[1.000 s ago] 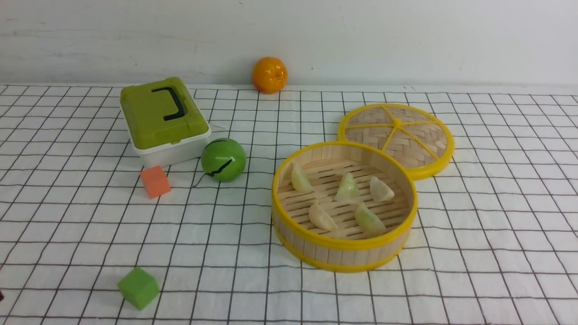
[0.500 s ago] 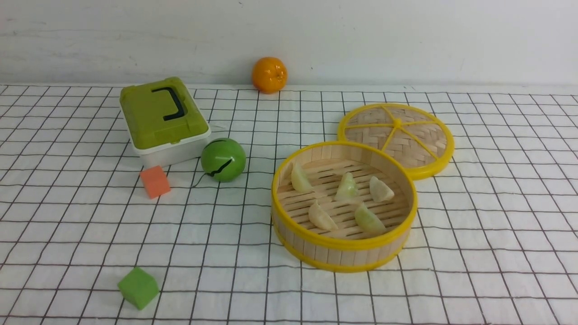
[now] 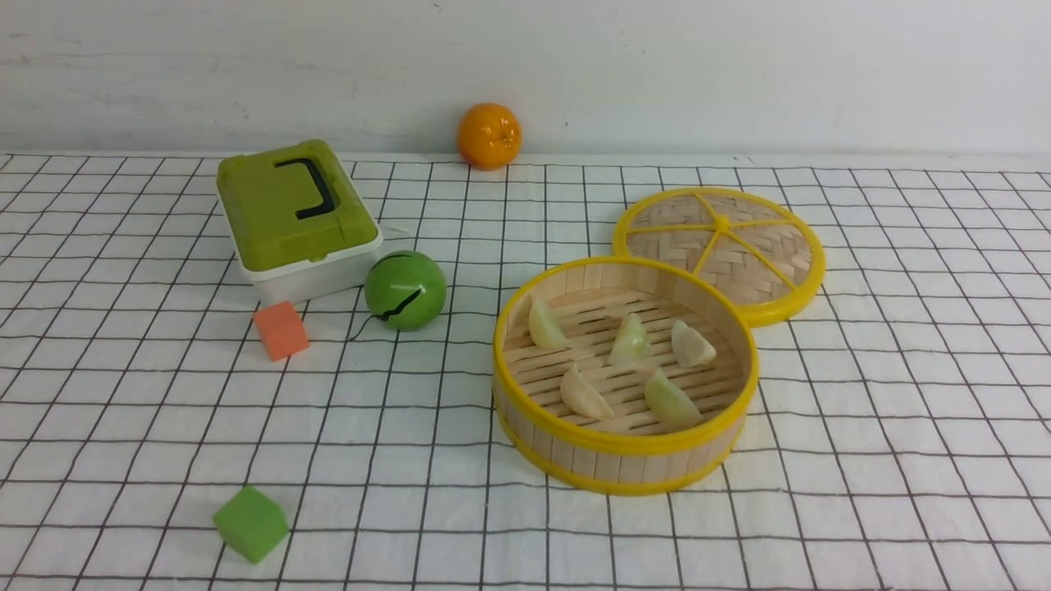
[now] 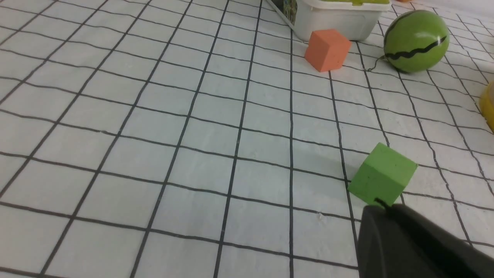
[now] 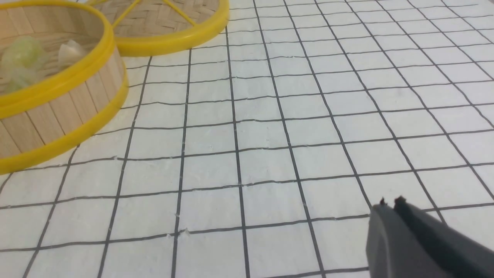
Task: Put the dumplings into the steamer on the table with the white tablecloth.
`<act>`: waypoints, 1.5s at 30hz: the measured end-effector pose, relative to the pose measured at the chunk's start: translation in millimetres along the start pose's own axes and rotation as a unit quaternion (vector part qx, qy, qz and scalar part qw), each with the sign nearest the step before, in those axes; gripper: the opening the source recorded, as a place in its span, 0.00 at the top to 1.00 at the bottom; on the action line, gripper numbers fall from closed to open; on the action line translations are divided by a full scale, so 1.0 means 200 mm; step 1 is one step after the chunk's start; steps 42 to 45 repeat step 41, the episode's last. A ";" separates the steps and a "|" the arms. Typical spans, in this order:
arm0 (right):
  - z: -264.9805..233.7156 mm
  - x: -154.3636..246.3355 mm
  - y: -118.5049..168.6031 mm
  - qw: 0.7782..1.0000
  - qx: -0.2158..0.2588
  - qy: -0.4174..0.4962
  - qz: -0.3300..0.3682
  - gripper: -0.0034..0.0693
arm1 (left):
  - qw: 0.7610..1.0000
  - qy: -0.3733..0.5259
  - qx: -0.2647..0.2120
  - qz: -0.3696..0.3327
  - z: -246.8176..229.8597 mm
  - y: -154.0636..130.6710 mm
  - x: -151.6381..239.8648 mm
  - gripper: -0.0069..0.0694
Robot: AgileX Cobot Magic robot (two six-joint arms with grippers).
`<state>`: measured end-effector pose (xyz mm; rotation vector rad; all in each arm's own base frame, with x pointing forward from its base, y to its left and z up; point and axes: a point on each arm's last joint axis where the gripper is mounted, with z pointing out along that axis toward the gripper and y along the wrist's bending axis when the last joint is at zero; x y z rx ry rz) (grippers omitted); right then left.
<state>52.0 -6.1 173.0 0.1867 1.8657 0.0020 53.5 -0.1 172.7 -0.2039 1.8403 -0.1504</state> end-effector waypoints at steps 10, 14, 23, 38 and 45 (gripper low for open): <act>0.00 0.00 0.00 1.000 0.000 0.000 0.000 0.92 | 1.000 0.000 0.000 0.001 0.00 0.00 0.00 0.93; 0.00 0.00 0.00 1.000 0.000 0.000 0.000 0.92 | 1.000 0.000 0.000 0.001 0.00 0.00 0.00 0.93; 0.00 0.00 0.00 1.000 0.000 0.000 0.000 0.92 | 1.000 0.000 0.000 0.001 0.00 0.00 0.00 0.93; 0.00 0.00 0.00 1.000 0.000 0.000 0.000 0.90 | 1.000 0.000 0.000 0.001 0.00 0.00 0.00 0.92; 0.00 0.00 0.00 1.000 0.000 0.000 0.000 0.90 | 1.000 0.000 0.000 0.001 0.00 0.00 0.00 0.92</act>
